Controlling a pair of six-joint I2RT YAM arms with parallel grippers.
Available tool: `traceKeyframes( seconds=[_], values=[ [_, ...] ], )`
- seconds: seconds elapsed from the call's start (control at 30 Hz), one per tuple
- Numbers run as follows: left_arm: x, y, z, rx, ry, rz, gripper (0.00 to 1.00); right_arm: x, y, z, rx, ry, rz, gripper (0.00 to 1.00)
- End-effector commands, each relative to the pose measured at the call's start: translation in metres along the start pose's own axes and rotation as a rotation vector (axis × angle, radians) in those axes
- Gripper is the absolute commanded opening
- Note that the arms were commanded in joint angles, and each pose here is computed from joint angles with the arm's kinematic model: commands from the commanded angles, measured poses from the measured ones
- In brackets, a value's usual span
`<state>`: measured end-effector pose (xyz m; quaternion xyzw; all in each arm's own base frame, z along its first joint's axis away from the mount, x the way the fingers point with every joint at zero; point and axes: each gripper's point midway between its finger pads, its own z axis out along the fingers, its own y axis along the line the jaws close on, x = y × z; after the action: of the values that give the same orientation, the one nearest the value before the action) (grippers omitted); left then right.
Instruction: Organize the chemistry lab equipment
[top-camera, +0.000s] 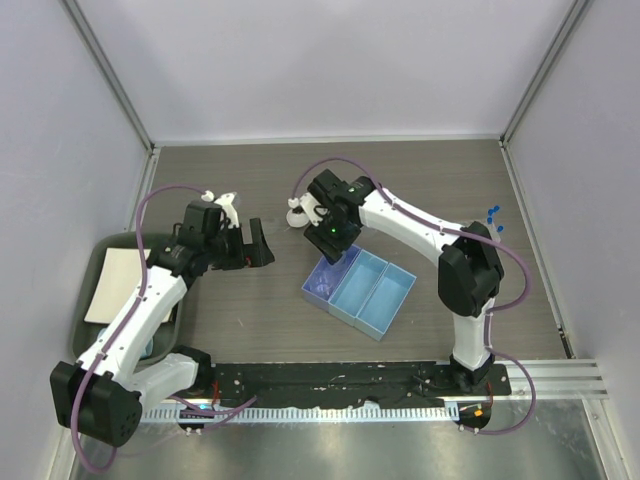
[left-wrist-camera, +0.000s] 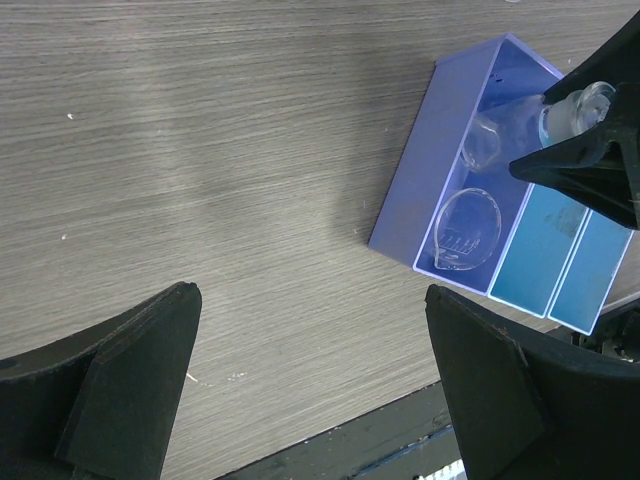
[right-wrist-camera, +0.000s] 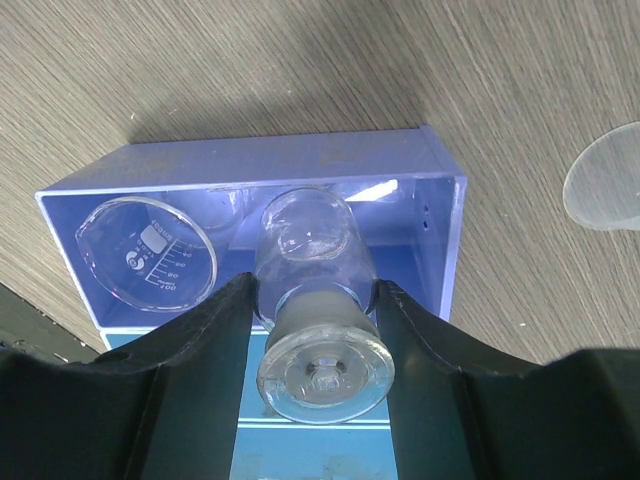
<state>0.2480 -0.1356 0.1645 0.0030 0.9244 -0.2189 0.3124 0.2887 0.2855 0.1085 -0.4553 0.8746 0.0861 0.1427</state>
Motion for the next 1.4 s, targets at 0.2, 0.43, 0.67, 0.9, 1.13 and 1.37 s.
traceKeyframes(
  seconds=[0.2, 0.43, 0.67, 0.9, 1.13, 1.37],
  values=[
    [-0.008, -0.006, -0.001, 0.024, -0.039, 0.015, 1.0, -0.003, 0.003, 0.022, 0.009, 0.007, -0.004, 0.01],
    [-0.006, -0.005, 0.0, 0.021, -0.033, 0.014, 1.0, 0.002, -0.003, 0.024, 0.044, 0.018, 0.013, 0.11],
    [-0.006, -0.005, 0.001, 0.019, -0.031, 0.012, 1.0, 0.003, -0.004, 0.021, 0.064, 0.012, 0.026, 0.41],
    [-0.006, -0.005, 0.002, 0.02, -0.026, 0.014, 1.0, -0.006, 0.0, 0.006, 0.072, -0.009, 0.046, 0.51],
    [-0.005, -0.004, 0.003, 0.018, -0.018, 0.012, 1.0, -0.022, 0.008, -0.019, 0.064, -0.069, 0.044, 0.6],
    [-0.005, -0.004, 0.002, 0.018, -0.02, 0.011, 1.0, -0.025, 0.01, -0.03, 0.072, -0.077, 0.042, 0.69]
  ],
)
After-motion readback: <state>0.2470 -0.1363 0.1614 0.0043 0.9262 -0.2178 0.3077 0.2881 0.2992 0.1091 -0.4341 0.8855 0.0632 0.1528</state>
